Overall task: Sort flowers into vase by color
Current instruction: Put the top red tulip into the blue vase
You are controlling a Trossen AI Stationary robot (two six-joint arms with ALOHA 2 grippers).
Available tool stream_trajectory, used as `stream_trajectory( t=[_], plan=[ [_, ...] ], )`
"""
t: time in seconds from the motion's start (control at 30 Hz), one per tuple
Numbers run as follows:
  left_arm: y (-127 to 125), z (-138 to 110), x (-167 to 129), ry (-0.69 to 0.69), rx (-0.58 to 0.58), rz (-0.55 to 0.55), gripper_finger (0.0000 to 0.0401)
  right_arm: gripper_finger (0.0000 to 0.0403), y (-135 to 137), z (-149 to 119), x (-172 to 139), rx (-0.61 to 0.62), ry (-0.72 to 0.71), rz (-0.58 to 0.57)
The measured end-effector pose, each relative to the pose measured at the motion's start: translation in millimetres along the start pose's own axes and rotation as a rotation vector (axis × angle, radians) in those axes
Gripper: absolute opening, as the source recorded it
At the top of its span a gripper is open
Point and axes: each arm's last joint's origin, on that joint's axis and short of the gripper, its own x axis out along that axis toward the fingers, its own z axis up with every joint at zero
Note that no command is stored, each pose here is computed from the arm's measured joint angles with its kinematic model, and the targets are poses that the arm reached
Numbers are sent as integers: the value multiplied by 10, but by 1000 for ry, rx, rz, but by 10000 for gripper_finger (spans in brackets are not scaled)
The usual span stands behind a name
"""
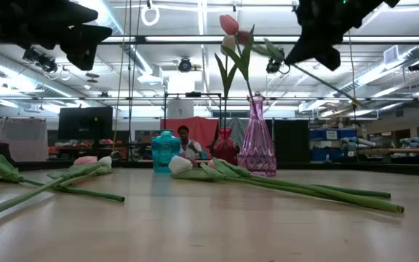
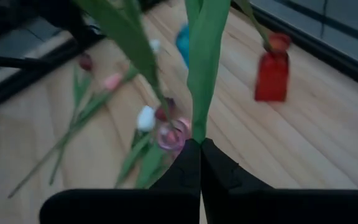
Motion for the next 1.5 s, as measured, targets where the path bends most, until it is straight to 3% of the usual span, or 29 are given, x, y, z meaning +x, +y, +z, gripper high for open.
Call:
stream_trajectory(
  t=[0.57, 0.77, 1.0, 1.27, 1.5],
  plan=[
    [-93, -46, 155, 1, -8, -54, 176, 5, 228, 6, -143, -55, -90, 137],
    [-207, 67, 247, 57, 41, -39, 176, 5, 342, 30, -195, -67, -150, 212],
    [-270, 95, 384, 96, 87, -30, 176, 5, 508, 24, -133, -103, -186, 278],
    [-306, 165, 482, -21, 40, -54, 176, 5, 745, 25, -50, -188, -279, 356],
    [-327, 137, 559, -43, 35, -78, 176, 5, 992, 3, 172, -256, -367, 432]
  ],
)
